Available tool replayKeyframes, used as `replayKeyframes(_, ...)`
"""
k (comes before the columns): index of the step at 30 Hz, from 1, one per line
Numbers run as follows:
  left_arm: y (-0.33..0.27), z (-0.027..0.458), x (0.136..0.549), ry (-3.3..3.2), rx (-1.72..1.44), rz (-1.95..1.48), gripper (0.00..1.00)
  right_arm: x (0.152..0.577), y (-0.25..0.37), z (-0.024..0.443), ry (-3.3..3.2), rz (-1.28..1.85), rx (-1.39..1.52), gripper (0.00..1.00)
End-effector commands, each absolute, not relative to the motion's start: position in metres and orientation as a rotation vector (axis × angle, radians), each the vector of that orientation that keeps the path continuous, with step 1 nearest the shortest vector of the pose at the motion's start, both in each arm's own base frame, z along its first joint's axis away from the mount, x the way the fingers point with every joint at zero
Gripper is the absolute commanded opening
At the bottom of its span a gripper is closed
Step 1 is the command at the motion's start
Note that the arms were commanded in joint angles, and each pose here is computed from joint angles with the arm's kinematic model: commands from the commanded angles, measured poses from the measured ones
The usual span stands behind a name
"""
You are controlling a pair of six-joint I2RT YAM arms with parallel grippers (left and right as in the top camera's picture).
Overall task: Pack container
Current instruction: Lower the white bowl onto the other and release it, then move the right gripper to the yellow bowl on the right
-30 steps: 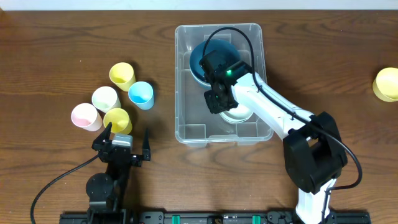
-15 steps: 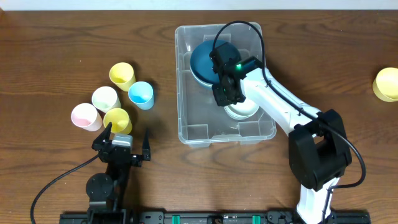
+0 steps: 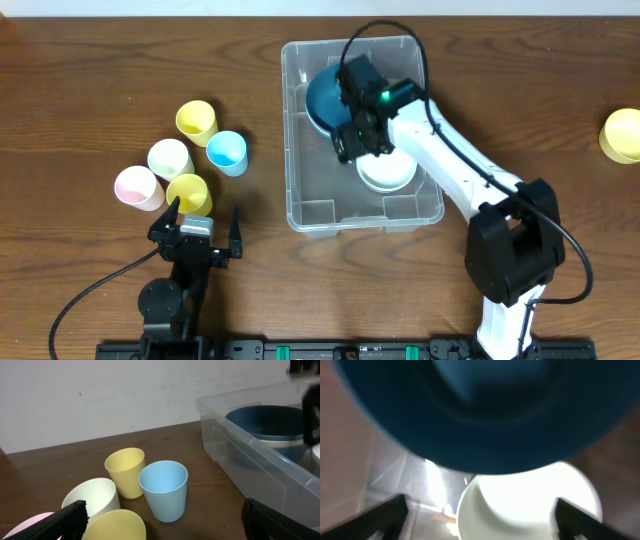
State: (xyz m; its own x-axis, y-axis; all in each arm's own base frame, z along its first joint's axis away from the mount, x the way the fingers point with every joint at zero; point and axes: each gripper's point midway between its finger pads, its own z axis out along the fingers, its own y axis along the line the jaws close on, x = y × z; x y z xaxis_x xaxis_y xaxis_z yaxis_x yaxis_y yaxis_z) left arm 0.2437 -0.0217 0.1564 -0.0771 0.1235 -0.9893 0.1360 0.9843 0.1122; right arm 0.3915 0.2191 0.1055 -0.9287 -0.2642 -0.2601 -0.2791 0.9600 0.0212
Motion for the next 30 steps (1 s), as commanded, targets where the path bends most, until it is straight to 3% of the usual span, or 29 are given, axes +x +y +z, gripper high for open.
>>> replayKeyframes(1,-0.023,0.141,0.243,1.694,0.215,-0.016,0.98,0.42,0.199,0.151,2.783,0.037,-0.208,0.99)
replayKeyframes(6,-0.023,0.141,0.243,1.694,0.215,-0.016,0.98,0.443,0.13,0.231,2.702,0.025,0.181,0.99)
replayKeyframes(11,-0.023,0.141,0.243,1.694,0.215,-0.016,0.98,0.452,0.022,0.268,2.62,-0.023,0.51,0.99)
replayKeyframes(16,-0.023,0.141,0.243,1.694,0.215,-0.016,0.98,0.438,-0.081,0.253,2.627,-0.134,0.749,0.99)
replayKeyframes(19,-0.023,0.141,0.243,1.694,0.215,-0.016,0.98,0.433,-0.134,0.241,2.614,-0.188,0.805,0.89)
replayKeyframes(23,-0.023,0.141,0.243,1.694,0.215,-0.016,0.98,0.42,-0.184,0.222,2.587,-0.189,0.951,0.97)
replayKeyframes(30,-0.023,0.141,0.243,1.694,0.215,-0.016,0.98,0.409,-0.24,0.181,2.616,-0.168,0.971,0.98)
